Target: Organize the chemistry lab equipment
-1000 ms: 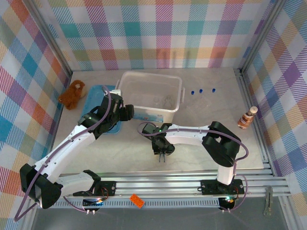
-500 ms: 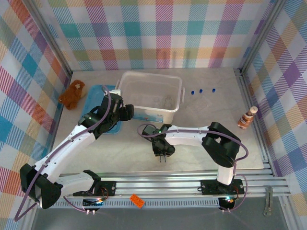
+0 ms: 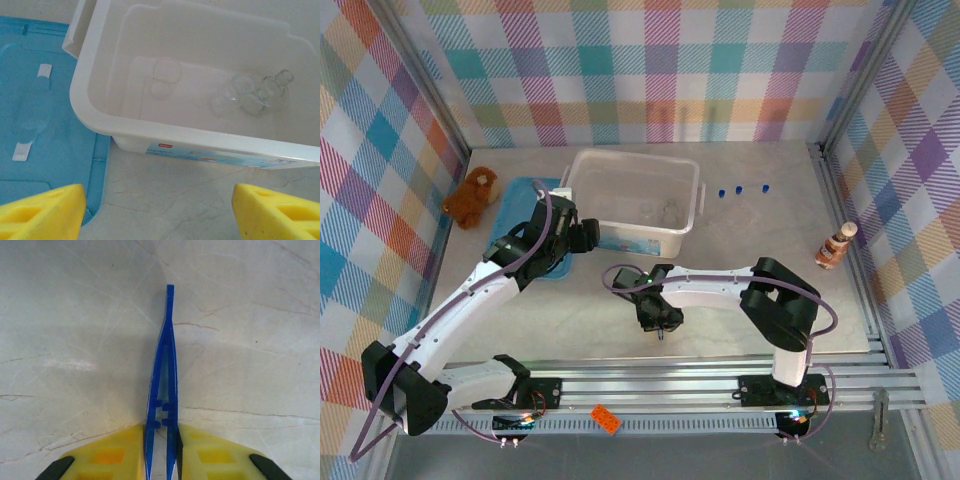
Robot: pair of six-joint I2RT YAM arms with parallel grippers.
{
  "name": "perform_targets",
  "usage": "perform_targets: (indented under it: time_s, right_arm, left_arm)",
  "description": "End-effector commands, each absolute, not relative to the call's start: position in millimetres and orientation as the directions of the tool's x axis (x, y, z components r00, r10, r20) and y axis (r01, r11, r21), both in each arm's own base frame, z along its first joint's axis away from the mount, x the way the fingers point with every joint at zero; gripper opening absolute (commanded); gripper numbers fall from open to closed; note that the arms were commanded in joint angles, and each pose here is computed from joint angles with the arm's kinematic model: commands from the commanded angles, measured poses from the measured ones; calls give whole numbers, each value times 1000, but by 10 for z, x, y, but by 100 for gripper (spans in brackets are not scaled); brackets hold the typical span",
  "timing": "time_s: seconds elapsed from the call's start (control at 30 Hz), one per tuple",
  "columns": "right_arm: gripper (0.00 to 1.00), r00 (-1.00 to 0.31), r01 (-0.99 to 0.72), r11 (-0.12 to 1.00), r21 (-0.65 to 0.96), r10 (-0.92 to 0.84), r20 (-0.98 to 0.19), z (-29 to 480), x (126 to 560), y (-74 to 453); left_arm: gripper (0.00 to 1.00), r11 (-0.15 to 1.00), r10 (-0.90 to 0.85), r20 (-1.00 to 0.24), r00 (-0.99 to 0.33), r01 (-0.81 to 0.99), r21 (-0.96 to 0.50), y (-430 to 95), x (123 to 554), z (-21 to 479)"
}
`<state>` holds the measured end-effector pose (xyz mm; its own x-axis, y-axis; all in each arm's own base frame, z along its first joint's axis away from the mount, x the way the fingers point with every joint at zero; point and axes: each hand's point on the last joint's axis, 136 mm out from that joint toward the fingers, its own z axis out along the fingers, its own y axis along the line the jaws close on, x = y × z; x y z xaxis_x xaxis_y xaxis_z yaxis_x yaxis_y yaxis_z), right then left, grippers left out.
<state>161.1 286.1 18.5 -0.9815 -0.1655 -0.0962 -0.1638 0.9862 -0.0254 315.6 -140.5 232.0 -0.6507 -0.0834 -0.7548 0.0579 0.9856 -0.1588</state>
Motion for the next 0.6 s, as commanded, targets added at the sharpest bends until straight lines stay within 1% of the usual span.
perform_targets:
  time_s: [0.0, 0.23, 0.57]
  right_arm:
    - [23, -977, -172, 984, -55, -178, -115, 261, 1653, 2855]
    - [22, -953, -233, 972, -43, -237, -191, 505, 1778, 2915]
    - [22, -853, -392, 920, -3, -365, -373, 1229, 2052, 3080]
  left_arm:
    - [77, 982, -94, -766, -635, 66, -176, -1419, 3142, 2378]
    - [77, 984, -96, -773, -627, 60, -171, -1395, 3138, 2422]
    - [77, 986, -124, -800, -587, 16, -164, -1259, 3107, 2584]
